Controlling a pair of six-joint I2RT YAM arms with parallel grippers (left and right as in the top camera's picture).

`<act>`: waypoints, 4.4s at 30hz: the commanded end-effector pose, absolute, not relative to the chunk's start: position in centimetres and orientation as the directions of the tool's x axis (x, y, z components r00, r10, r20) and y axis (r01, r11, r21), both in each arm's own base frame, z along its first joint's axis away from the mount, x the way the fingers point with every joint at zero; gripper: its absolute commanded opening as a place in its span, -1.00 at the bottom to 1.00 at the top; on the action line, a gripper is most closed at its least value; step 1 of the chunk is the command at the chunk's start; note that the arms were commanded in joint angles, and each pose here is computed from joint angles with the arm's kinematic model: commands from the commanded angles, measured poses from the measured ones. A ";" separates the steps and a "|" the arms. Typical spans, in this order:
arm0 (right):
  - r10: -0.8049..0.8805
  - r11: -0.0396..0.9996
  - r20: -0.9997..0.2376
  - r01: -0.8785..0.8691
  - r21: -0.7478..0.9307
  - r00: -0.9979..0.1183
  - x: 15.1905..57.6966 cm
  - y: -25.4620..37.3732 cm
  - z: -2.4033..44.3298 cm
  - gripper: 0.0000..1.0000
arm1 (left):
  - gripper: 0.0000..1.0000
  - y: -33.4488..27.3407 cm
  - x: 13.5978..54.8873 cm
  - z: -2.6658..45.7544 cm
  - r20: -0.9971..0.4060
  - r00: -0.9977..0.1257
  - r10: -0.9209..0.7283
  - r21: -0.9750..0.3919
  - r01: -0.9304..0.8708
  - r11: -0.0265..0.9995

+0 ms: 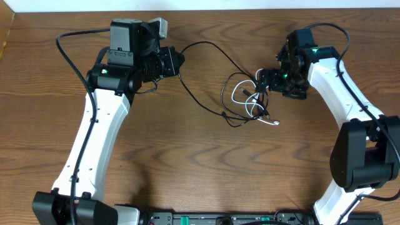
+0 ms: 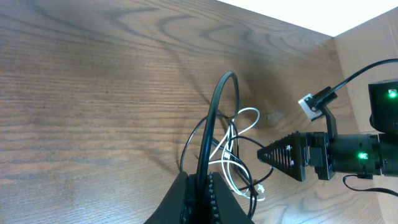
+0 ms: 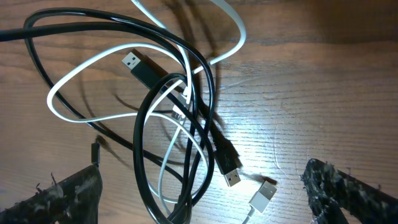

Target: Untangle cables

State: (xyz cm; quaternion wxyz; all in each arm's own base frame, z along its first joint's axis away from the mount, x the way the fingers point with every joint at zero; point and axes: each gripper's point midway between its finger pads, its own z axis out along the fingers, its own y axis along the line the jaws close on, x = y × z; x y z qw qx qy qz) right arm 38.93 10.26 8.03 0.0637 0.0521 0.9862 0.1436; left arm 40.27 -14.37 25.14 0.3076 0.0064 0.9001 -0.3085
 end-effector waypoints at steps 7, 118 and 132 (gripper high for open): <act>0.111 0.953 -0.105 0.076 0.293 -0.988 38.9 10.5 7.8 0.99 | -0.85 -13.4 40.5 25.7 -0.598 -0.783 -0.174 -0.502 0.197 0.842; 0.229 0.649 -0.387 -0.156 0.744 -0.893 40.2 17.8 32.9 -0.98 | -0.83 -18.2 39.7 19.8 -0.427 -0.887 -0.173 -0.527 0.089 0.845; 0.310 0.388 -0.547 -0.421 0.820 -0.778 37.6 16.5 48.3 -0.97 | 0.55 -18.4 40.0 19.0 -0.433 -0.886 -0.166 -0.498 0.082 0.863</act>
